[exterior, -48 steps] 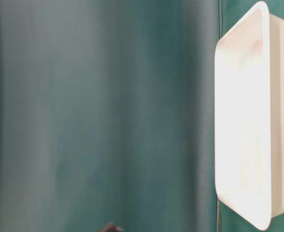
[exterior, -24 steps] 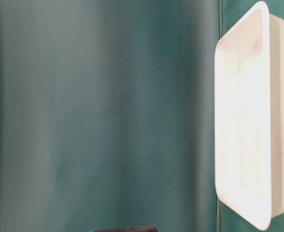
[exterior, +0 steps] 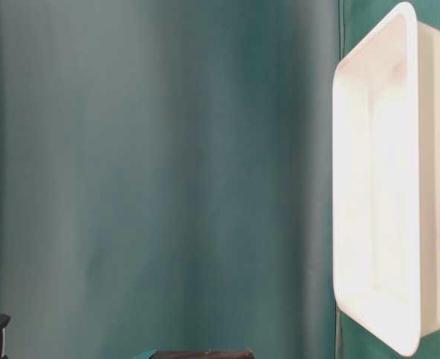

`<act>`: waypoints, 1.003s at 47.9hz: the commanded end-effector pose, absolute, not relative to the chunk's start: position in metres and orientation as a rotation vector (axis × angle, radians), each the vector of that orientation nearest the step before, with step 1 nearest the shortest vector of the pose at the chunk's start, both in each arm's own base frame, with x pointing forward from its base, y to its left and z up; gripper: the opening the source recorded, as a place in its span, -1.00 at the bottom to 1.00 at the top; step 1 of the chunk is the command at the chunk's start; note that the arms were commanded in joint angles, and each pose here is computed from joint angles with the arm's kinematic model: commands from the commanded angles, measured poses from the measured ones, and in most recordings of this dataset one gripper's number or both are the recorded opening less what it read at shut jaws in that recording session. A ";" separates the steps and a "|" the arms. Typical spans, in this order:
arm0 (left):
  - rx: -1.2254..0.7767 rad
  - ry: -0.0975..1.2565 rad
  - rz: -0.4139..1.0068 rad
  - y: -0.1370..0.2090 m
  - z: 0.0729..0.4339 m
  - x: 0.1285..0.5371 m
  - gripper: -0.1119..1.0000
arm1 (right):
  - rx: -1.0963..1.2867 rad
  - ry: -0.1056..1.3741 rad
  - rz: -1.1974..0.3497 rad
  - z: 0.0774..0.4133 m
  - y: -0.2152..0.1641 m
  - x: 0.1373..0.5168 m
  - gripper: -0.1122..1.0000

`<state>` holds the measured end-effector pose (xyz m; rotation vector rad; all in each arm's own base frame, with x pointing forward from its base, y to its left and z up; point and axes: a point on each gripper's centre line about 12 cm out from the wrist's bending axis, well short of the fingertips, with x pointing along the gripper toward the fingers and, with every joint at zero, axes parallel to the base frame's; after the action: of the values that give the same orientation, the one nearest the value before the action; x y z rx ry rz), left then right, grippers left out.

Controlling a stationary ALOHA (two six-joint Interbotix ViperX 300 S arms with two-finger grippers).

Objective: Pick up the tape from a random location and place it into the white case.
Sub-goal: 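Move the left gripper toward the black tape roll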

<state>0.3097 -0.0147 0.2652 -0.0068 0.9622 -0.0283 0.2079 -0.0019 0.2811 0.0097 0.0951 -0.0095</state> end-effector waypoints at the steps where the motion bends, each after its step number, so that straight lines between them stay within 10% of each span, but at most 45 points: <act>1: -0.008 0.928 -0.027 -0.014 0.276 0.312 0.99 | 0.013 0.069 -0.011 0.292 -0.002 0.211 0.85; 48: -0.010 0.931 -0.024 -0.014 0.261 0.314 0.99 | 0.013 0.084 -0.011 0.288 -0.002 0.213 0.85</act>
<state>0.3118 -0.0148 0.2595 -0.0085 0.9530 -0.0278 0.2099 -0.0019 0.2791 0.0097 0.1058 -0.0095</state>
